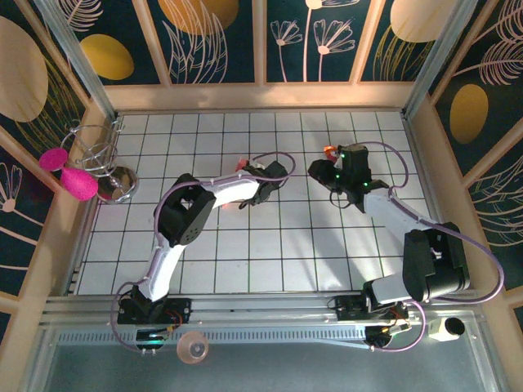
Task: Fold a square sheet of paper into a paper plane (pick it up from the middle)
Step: Turn over the paper at the center of the table.
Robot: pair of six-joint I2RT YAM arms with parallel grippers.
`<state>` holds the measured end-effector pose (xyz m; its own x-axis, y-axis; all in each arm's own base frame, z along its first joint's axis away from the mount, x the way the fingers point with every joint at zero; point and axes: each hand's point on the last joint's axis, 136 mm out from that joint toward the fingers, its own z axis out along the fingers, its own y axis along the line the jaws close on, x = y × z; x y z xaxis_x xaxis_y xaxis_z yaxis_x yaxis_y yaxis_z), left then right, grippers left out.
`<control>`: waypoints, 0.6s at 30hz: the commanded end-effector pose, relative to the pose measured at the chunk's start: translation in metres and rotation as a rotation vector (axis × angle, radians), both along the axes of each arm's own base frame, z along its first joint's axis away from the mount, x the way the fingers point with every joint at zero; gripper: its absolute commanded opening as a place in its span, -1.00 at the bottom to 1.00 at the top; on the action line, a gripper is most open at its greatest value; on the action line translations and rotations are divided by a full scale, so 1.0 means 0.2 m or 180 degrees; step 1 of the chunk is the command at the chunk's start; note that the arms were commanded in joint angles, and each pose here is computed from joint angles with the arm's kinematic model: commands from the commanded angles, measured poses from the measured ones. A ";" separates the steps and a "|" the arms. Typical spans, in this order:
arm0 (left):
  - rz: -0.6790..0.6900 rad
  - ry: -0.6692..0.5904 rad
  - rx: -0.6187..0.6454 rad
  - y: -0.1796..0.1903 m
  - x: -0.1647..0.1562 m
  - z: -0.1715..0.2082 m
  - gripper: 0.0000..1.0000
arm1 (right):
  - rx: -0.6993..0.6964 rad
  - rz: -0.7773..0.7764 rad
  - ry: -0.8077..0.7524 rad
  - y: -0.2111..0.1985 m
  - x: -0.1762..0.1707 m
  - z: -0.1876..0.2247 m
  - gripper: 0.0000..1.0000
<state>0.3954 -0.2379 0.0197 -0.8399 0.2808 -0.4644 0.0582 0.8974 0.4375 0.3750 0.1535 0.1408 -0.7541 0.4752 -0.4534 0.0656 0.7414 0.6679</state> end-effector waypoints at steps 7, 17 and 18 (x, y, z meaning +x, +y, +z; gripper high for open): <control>0.0139 0.0270 -0.1612 -0.34 -0.11 0.09 -0.07 | 0.0038 -0.0217 -0.0047 -0.07 0.01 0.02 -0.05; -0.0172 0.0684 -0.3558 -0.66 -0.36 0.38 -0.01 | 0.0041 -0.0324 -0.0066 -0.11 0.02 0.02 0.02; -0.0190 0.0672 -0.3649 -0.66 -0.37 0.42 0.00 | 0.0063 -0.0309 -0.0066 -0.10 0.03 0.02 0.02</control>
